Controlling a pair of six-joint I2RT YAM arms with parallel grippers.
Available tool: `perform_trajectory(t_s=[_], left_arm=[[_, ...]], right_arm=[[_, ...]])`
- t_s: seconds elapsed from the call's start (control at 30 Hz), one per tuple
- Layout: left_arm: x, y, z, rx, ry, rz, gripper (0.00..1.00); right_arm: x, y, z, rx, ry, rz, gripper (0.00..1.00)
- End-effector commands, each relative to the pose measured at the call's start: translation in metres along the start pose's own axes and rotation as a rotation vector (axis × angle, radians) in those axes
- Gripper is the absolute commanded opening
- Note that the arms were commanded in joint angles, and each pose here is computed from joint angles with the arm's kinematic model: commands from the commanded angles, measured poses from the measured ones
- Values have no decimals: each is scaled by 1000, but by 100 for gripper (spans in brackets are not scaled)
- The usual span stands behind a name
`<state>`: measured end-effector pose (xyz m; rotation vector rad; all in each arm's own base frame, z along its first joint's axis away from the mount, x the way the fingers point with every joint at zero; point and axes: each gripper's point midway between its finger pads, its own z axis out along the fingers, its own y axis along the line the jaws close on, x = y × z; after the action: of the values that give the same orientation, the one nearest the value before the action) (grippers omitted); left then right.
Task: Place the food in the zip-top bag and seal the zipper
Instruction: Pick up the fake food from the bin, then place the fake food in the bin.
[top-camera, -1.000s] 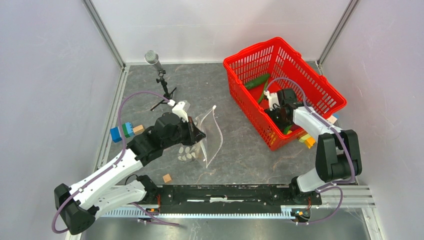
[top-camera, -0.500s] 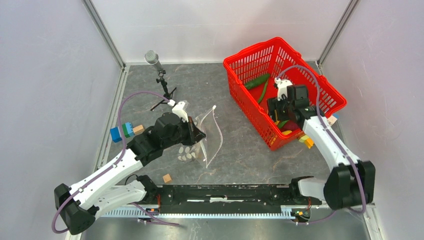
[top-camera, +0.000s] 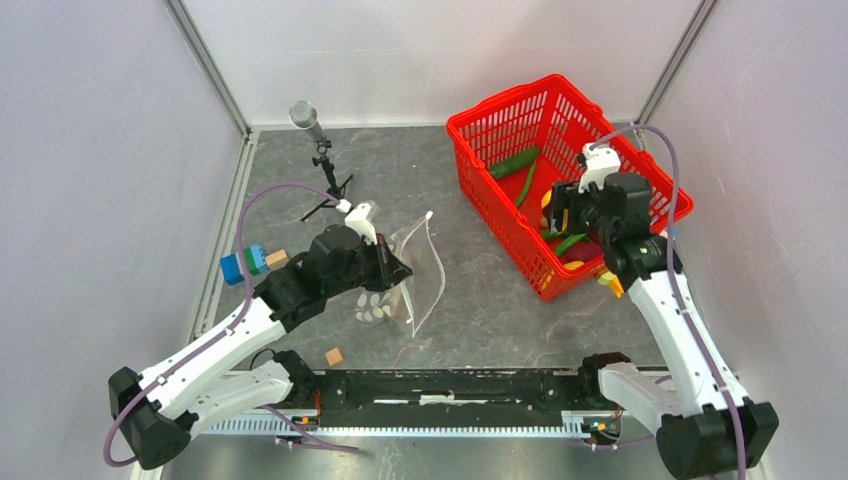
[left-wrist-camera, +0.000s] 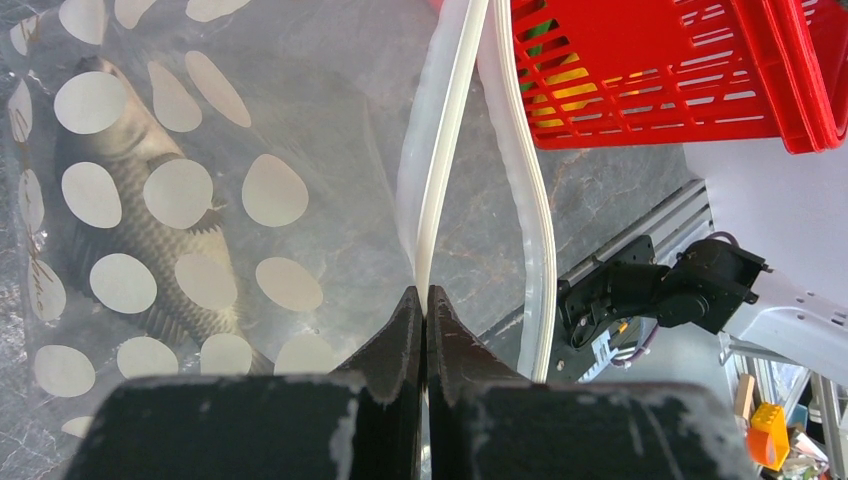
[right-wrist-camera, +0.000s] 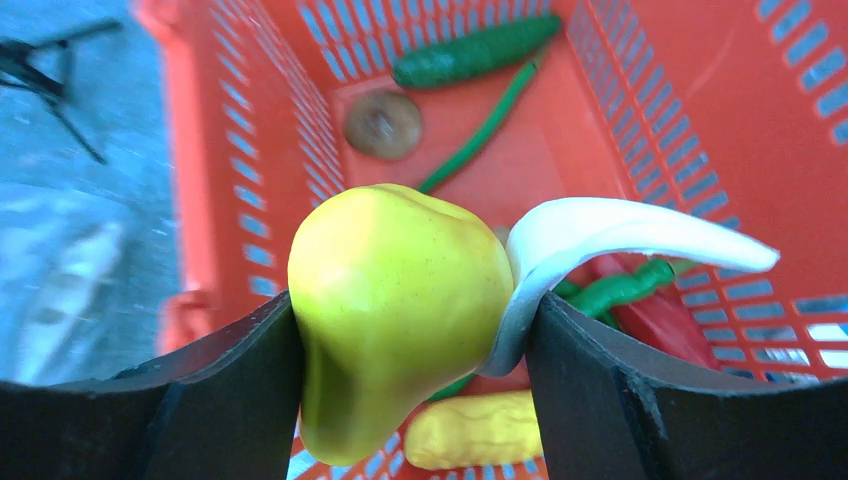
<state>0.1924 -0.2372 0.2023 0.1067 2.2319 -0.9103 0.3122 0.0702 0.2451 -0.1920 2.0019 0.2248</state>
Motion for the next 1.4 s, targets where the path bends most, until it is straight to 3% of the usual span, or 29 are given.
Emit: perform_trajectory(t_s=[0.0, 0.1, 0.3, 0.4, 0.63, 0.77, 0.97, 1.1, 1.23, 1.37], left_arm=[[-13, -16, -4, 55, -24, 27, 2], [-15, -19, -5, 65, -27, 26, 2], [-13, -19, -2, 63, -18, 24, 2], [-12, -19, -1, 68, -12, 22, 2], [-10, -18, -2, 71, -11, 23, 2], [-7, -20, -1, 83, 3, 22, 2], [-7, -16, -2, 66, 0, 30, 2], [-6, -16, -1, 64, 5, 34, 2], [-6, -16, 0, 63, 13, 42, 2], [-5, -14, 1, 55, 14, 44, 2]], right_arm=[[-72, 35, -38, -164, -285, 28, 47], [-88, 47, -58, -215, -359, 22, 47], [-89, 71, -71, -357, -347, -1, 48], [-85, 50, -64, -234, -352, 39, 48], [-11, -35, 3, 213, -4, 24, 51], [35, -46, 46, 236, 219, -3, 51], [88, -60, 90, 269, 417, -44, 54], [117, -53, 111, 200, 541, -59, 55], [124, -48, 119, 160, 571, -61, 64], [92, -41, 115, 129, 492, -62, 87]])
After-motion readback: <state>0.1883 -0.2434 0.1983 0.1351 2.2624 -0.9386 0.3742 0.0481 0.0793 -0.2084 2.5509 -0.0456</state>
